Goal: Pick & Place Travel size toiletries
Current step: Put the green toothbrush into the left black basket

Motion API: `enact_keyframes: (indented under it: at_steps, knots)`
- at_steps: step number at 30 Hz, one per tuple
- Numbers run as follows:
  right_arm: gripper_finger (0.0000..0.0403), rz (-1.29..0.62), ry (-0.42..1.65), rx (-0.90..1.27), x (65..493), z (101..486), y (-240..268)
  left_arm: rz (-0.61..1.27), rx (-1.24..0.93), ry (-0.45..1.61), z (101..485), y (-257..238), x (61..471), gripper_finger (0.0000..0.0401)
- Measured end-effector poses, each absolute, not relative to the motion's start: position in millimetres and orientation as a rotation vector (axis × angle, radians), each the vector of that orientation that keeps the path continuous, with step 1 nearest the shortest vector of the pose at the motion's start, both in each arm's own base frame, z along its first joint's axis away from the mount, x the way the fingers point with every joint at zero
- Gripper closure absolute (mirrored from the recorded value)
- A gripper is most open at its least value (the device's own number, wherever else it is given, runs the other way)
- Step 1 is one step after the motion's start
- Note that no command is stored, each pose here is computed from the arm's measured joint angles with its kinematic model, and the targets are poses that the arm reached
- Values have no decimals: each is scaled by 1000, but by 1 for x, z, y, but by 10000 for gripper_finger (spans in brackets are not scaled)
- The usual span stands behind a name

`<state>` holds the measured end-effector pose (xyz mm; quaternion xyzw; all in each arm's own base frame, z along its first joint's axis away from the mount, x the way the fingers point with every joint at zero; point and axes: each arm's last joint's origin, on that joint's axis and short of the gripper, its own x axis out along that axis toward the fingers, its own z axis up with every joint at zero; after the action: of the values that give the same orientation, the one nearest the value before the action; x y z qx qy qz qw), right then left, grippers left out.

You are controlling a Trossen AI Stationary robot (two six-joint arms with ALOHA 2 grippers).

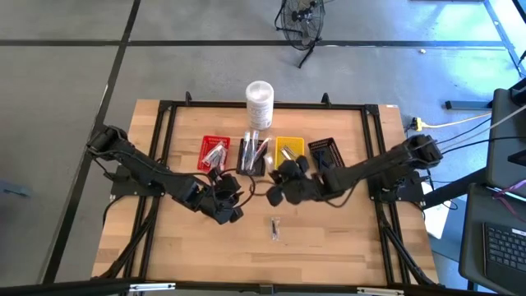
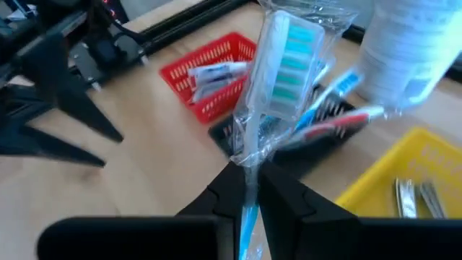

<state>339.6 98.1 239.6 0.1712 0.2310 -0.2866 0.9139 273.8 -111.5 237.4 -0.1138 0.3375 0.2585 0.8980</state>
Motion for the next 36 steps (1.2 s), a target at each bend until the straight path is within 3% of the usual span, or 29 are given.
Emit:
enact_keyframes:
  at_steps: [7,14,20,29,36]
  knots:
    - [363,-484,414,314,351,250,94,537,-168,651,240,-107,281,310]
    - [369,-438,401,313,353,252,95,293,-73,611,240,-98,314,291]
    - [364,-426,410,296,353,252,96,222,-51,617,233,-84,329,259]
    - [363,-444,442,205,342,257,102,443,-158,647,235,-60,320,254]
    - [368,-510,431,168,319,271,101,336,-110,514,265,-57,307,257]
